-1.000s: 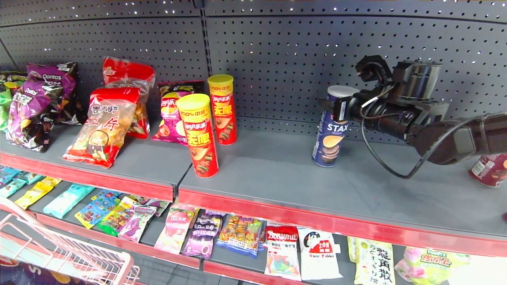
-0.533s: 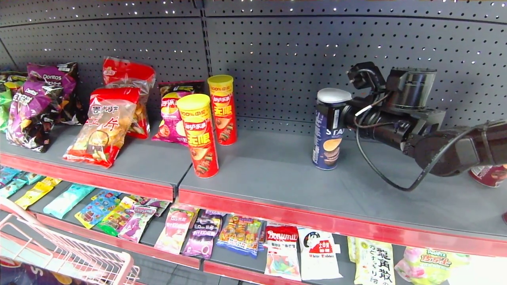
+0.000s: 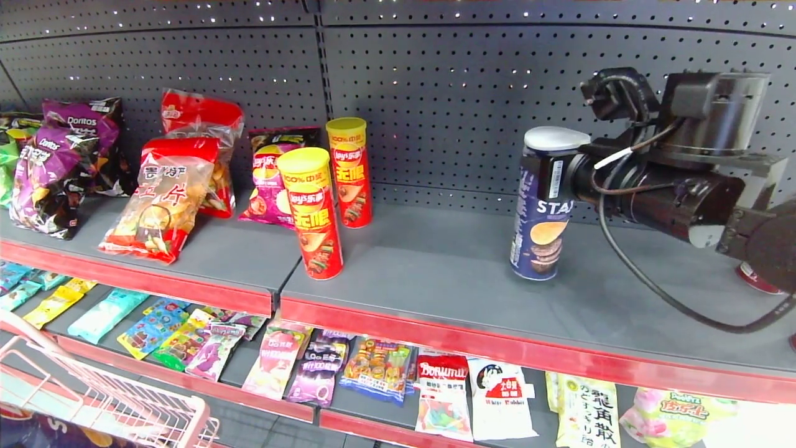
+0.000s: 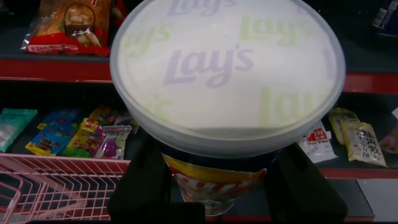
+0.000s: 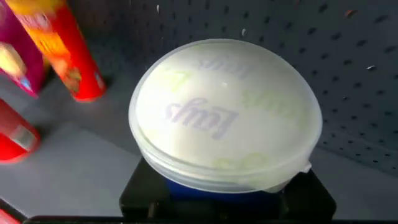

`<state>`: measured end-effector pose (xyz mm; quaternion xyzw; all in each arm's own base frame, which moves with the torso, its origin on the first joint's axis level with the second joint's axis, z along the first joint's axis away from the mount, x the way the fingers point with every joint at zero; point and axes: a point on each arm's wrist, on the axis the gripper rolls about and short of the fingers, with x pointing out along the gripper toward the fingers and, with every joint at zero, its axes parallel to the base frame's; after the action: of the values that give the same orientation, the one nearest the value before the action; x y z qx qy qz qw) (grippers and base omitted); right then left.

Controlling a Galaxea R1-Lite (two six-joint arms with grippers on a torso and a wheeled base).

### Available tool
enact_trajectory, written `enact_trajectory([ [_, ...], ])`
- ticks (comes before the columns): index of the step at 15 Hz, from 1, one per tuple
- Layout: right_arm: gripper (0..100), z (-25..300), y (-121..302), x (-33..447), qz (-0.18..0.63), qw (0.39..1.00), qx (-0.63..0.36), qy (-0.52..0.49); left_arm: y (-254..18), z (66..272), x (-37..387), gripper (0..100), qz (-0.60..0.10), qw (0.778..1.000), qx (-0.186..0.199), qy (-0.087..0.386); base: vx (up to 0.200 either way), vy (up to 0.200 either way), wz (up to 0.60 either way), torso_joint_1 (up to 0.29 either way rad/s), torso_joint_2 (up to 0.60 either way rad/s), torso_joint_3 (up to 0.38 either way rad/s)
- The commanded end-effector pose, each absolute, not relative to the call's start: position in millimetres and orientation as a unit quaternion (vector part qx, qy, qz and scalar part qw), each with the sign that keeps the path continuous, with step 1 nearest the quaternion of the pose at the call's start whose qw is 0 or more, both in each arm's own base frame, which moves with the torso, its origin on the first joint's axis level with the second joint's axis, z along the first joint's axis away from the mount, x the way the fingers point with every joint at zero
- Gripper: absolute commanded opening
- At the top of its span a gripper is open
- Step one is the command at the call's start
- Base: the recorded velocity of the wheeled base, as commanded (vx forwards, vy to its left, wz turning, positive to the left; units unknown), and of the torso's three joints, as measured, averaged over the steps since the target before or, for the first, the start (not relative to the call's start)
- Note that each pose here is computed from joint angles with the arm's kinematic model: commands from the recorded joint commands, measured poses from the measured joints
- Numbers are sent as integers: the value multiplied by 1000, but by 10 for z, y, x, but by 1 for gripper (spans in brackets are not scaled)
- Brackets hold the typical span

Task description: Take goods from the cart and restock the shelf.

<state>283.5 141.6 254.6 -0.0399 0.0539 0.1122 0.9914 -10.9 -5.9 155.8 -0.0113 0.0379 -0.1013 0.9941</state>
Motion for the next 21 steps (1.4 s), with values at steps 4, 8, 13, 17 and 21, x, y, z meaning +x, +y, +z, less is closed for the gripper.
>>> enact_trajectory([
  [4, 0, 2614, 1603, 2483, 59, 997, 19, 44, -59, 1554, -97, 0, -102, 994, -12, 42, 0, 0, 0, 0, 0, 0],
  [8, 0, 2457, 1734, 2351, 32, 997, 19, 64, -59, 1554, -99, 0, -102, 994, -13, 42, 0, 0, 0, 0, 0, 0],
  [13, 0, 2322, 1829, 2356, -26, 997, 5, 71, -59, 1554, -99, 0, -102, 994, -12, 42, 0, 0, 0, 0, 0, 0],
  [17, 0, 2237, 1958, 2340, -49, 996, 8, 74, -59, 1554, -99, 0, -102, 994, -12, 42, 0, 0, 0, 0, 0, 0],
  [21, 0, 2207, 2006, 2349, -74, 995, 1, 72, -60, 1553, -104, 0, -102, 994, -12, 40, 0, 0, 0, 0, 0, 0],
])
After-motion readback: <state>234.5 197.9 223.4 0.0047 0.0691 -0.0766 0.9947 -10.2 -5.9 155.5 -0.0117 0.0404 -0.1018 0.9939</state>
